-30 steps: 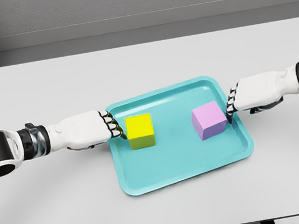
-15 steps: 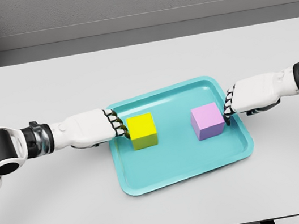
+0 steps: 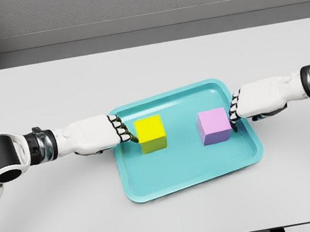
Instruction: Push two cubes
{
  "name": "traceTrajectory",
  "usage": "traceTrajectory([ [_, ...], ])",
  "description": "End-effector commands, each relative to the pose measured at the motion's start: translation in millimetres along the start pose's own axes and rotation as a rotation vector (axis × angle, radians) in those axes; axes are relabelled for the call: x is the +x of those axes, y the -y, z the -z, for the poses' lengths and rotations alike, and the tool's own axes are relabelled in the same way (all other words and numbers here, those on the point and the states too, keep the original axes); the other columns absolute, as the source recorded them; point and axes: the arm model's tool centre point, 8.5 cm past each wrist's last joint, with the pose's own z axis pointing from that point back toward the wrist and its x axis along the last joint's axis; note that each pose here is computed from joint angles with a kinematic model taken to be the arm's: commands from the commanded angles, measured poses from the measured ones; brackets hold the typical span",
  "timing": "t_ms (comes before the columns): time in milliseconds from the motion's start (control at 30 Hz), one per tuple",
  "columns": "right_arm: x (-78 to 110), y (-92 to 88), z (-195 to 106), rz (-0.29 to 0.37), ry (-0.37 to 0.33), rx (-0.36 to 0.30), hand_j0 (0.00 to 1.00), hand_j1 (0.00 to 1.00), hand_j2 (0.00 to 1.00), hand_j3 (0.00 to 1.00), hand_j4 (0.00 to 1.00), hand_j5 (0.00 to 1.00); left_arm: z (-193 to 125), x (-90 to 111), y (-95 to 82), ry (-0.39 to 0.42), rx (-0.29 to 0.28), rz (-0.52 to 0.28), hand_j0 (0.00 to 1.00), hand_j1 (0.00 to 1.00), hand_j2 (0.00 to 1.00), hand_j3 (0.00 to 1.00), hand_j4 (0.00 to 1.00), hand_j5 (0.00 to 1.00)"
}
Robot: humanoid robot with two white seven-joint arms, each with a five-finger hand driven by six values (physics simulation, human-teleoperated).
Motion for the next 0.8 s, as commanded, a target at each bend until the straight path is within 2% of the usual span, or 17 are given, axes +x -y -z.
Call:
traceTrajectory([
  [0,0.7,-1.2,0.7,-0.004,0.003,0.005,0.65,0.65,0.65,0.65,0.65,0.65,0.2,-0.5,2.0,-0.003,-0.01,0.006,0.82,0.82,0.82,0.82,0.82,0.82],
  [233,4.6,2.4,2.1,-0.016,0.014,-0.001,0.65,0.65,0.65,0.65,0.65,0.65,0.1,-0.1,0.2,0.001,-0.005,0.006,0.82,0.82,0.82,0.82,0.82,0.82],
  [400,4.6,2.3,2.1,-0.017,0.013,0.0,0.65,0.65,0.65,0.65,0.65,0.65,-3.1,-1.2,-0.3,0.0,-0.003,0.003,0.69,0.69,0.69,0.69,0.69,0.69],
  [667,6.4,2.5,7.5,-0.016,0.025,0.0,0.65,0.65,0.65,0.65,0.65,0.65,-14.3,-4.3,-11.2,0.01,0.023,0.002,0.69,0.69,0.69,0.69,0.69,0.69],
  [767,8.4,-0.7,10.5,-0.013,0.035,0.01,0.65,0.65,0.65,0.65,0.65,0.65,-16.2,-6.6,-12.4,0.008,0.026,-0.001,0.5,0.5,0.5,0.5,0.5,0.5],
])
